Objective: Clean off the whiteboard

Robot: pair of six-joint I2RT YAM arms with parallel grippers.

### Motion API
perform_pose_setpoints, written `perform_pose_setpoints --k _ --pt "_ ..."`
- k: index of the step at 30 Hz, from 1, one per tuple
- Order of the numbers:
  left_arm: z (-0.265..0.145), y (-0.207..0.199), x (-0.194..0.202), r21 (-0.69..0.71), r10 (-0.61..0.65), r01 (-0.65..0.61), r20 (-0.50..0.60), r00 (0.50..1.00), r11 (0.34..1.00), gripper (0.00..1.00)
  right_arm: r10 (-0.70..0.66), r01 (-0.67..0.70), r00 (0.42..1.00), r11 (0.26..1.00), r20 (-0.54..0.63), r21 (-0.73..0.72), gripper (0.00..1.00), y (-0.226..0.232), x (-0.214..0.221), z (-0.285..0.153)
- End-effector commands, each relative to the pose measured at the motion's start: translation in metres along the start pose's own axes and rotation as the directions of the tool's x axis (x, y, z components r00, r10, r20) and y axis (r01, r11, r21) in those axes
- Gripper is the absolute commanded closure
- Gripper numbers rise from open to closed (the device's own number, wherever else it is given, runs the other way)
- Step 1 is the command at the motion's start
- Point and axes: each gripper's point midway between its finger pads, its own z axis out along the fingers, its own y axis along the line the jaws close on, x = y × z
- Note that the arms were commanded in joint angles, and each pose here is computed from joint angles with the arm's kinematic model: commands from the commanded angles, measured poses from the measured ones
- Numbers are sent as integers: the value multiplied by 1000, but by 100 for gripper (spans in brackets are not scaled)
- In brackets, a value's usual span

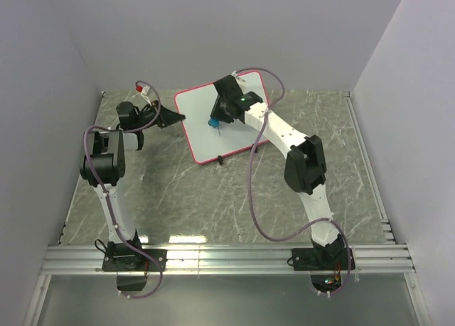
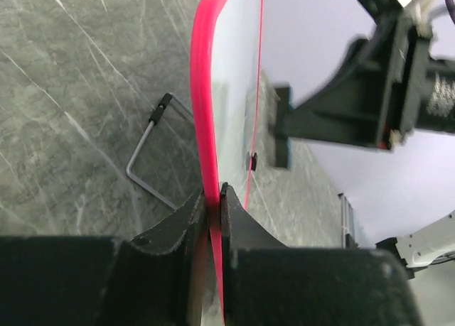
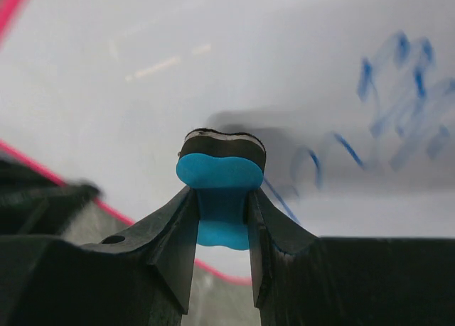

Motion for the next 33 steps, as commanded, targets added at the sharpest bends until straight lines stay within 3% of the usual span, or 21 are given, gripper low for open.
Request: perform_pose_setpoints --k 1,6,10,15,16,22,27,33 --pt "1 -4 32 5 28 -27 -110 994 1000 100 87 -80 988 995 125 -61 100 28 -35 27" --pt "3 -8 41 5 37 -37 -144 989 999 100 170 -150 964 982 205 -112 100 39 -48 47" --pt "2 -12 43 1 40 -40 -140 989 999 100 171 -175 966 985 194 4 100 9 -27 65" --pt "2 -13 39 -7 58 -59 -138 989 998 100 121 -146 979 977 162 155 100 -43 30 53" --pt "3 -15 36 5 62 -62 -133 989 998 100 126 -149 984 969 125 197 100 -69 57 45" --pt "3 -15 35 -2 78 -79 -135 988 997 100 157 -168 985 958 67 233 100 -95 104 36" --pt "1 -17 38 -9 77 -79 -141 987 997 100 158 -170 985 959 73 228 100 -95 104 40" --pt "4 -21 45 -27 92 -99 -175 980 995 100 186 -213 966 967 179 142 100 -61 33 50"
